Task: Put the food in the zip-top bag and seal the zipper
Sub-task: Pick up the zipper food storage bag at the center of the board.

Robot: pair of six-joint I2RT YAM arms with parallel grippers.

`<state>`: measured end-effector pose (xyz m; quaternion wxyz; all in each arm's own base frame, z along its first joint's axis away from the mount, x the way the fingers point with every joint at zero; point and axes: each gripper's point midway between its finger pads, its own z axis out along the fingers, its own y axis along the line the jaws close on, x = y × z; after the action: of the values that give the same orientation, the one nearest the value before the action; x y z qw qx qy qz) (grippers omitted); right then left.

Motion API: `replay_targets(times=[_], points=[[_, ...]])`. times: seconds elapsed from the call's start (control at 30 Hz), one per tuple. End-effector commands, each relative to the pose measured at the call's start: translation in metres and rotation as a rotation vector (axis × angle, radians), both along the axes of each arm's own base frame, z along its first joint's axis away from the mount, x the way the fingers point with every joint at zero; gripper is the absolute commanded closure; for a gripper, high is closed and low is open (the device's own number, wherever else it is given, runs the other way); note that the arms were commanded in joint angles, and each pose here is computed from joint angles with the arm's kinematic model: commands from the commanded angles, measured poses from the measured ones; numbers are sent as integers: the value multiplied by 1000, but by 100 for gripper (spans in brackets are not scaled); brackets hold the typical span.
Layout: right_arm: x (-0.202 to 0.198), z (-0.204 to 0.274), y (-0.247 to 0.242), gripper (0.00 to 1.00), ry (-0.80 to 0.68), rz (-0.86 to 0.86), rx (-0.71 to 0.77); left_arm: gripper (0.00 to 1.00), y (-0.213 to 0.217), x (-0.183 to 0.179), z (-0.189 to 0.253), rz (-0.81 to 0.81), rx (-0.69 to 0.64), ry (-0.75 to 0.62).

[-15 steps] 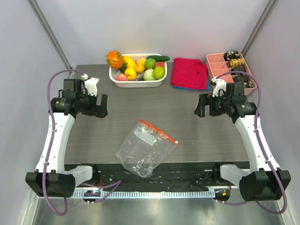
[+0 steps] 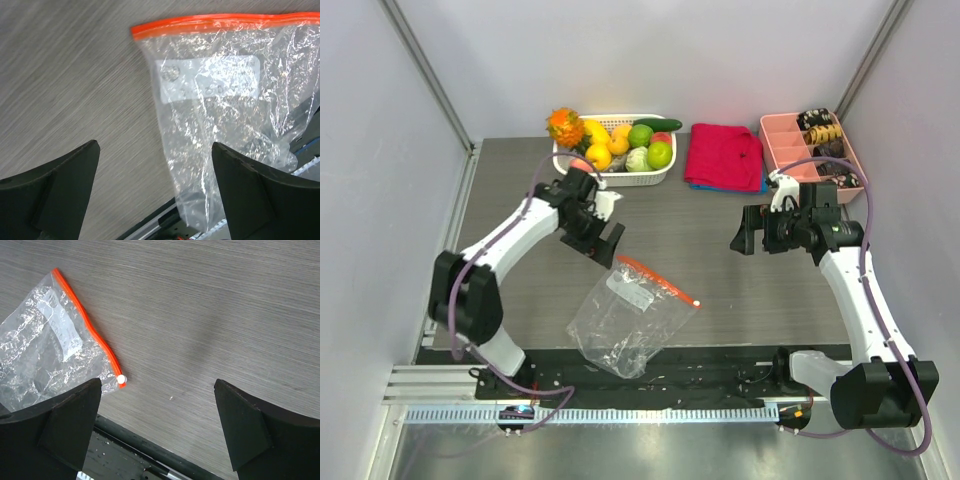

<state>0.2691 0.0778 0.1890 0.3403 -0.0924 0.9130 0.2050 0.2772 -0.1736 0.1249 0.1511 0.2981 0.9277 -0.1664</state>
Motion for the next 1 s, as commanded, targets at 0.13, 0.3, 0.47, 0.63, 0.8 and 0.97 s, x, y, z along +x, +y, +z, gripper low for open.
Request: replay_targets(times=[0.13, 0.3, 0.47, 0.63, 0.8, 0.97], points=[[6, 2, 12, 0, -1, 15, 72, 14, -40, 24, -57, 4, -12, 96], [4, -3, 26, 0, 40, 73, 144, 43, -48, 23, -76, -19, -13, 156], [8, -4, 31, 0, 49, 54, 190, 90, -62, 24, -61, -72, -82, 149], [3, 6, 43, 0, 46, 122, 256, 100, -75, 26, 3, -183, -218, -17], [4, 39, 52, 3, -15, 187, 302, 100, -83, -3, 87, -434, -412, -293], [2, 75, 62, 7, -80, 245, 363, 100, -92, -21, 141, -590, -502, -532]])
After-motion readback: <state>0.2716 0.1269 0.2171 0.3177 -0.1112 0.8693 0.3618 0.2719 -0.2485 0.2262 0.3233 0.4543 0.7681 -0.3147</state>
